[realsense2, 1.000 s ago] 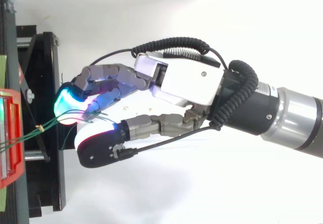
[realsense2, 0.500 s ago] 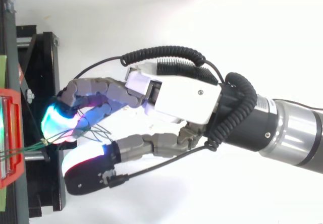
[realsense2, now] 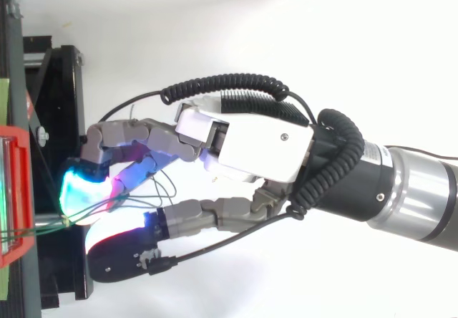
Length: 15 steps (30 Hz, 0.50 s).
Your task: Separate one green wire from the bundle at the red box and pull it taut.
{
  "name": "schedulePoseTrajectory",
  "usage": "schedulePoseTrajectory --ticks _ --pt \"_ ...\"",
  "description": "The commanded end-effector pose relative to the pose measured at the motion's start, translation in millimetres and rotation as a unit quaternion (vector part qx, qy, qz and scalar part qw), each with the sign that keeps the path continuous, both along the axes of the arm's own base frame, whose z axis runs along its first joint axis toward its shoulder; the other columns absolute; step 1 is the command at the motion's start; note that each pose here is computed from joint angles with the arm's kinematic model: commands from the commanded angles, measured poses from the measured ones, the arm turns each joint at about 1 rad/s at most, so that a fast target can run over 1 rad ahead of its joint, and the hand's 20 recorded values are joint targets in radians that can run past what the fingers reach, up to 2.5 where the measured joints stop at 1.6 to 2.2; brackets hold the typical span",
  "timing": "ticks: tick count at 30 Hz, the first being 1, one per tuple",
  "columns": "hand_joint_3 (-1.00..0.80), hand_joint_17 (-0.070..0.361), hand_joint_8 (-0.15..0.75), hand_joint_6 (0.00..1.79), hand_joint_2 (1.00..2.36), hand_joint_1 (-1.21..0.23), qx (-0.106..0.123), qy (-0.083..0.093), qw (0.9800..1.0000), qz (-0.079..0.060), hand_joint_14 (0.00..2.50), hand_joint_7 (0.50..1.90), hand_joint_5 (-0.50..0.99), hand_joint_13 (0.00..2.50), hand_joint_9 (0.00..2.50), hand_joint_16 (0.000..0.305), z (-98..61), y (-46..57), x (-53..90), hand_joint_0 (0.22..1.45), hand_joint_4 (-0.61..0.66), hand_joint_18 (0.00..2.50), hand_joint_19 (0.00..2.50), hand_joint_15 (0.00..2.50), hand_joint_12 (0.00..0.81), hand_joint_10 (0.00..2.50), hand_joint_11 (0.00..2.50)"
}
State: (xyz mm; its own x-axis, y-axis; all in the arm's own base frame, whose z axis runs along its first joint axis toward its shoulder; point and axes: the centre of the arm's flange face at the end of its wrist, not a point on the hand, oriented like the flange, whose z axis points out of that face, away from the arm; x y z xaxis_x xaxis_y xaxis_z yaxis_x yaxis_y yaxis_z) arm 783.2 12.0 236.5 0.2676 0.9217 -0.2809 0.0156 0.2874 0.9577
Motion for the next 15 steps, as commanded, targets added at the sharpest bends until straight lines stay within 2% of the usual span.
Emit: schedulePoseTrajectory --ticks 1,4,8,15 --pt "-0.34 0.098 0.297 0.66 1.01 -0.59 0.007 -0.001 1.0000 0.001 0.00 1.18 -0.12 0.60 0.82 0.044 0.3 0.1 0.0 0.62 0.21 0.60 0.25 0.11 0.297 0.01 0.31" --pt "-0.34 0.098 0.302 0.76 1.01 -0.59 0.012 -0.003 0.9999 0.000 0.00 1.05 -0.15 0.60 0.81 0.044 7.1 -1.6 2.4 0.61 0.20 0.60 0.25 0.12 0.299 0.01 0.34" --pt "-0.30 0.100 0.307 0.83 1.01 -0.60 0.010 0.011 0.9999 0.000 0.01 1.06 -0.17 0.60 0.81 0.044 18.1 -2.2 4.1 0.60 0.21 0.62 0.26 0.14 0.303 0.01 0.39" --pt "-0.29 0.101 0.320 0.89 1.01 -0.66 0.007 0.027 0.9996 0.000 0.01 0.99 -0.19 0.61 0.79 0.045 21.5 0.6 2.5 0.60 0.22 0.63 0.27 0.15 0.309 0.01 0.44"
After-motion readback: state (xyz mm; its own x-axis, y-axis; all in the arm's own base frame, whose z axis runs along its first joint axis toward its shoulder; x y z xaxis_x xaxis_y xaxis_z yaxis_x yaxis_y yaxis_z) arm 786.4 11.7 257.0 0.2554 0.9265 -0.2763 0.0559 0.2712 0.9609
